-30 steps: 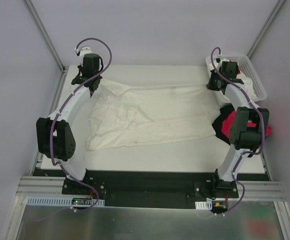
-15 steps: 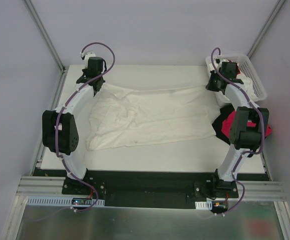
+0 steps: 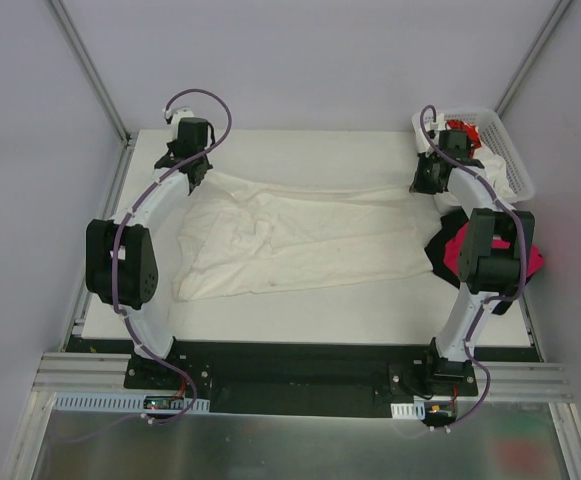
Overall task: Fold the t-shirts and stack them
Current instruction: Fold the other side of the tshirt into a rectangle
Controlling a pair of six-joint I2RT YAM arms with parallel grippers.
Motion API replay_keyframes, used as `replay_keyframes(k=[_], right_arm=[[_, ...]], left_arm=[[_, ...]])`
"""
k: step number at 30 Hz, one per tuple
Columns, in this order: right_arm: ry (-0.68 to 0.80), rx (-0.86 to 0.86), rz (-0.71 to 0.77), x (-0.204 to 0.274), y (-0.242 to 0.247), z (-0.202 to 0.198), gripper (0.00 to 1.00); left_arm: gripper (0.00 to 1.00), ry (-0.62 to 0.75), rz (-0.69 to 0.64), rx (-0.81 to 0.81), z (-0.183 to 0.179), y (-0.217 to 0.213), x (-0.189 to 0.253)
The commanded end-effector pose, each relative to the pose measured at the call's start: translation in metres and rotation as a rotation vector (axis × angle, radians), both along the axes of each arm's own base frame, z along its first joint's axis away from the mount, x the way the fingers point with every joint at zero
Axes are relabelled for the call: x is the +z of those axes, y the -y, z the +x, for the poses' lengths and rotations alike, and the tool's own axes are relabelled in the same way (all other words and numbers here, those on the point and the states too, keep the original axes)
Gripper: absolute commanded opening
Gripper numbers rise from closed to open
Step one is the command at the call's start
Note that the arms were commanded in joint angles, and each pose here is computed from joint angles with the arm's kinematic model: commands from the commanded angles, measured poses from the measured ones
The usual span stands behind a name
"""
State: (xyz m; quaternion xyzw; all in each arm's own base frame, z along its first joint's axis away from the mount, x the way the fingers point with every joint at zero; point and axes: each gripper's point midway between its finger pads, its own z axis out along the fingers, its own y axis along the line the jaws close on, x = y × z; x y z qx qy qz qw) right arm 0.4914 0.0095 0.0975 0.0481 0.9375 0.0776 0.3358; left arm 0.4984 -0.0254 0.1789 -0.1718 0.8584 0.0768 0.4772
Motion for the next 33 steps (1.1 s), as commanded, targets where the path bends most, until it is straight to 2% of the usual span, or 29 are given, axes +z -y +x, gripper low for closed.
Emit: replay_keyframes(k=[1, 13, 33], right_arm=[[0.011, -0.012, 0.003, 0.015, 0.001, -0.008, 0.01], [0.014, -0.026, 0.019, 0.028, -0.001, -0.026, 0.01], [0.008, -0.025, 0.005, 0.029, -0.007, -0.047, 0.01]], left_arm=[[0.00, 0.010, -0.025, -0.003, -0.012, 0.006, 0.006], [0.00, -0.012, -0.016, 0.018, -0.042, 0.006, 0.015], [0.00, -0.017, -0.013, -0.007, -0.067, 0.015, 0.036]])
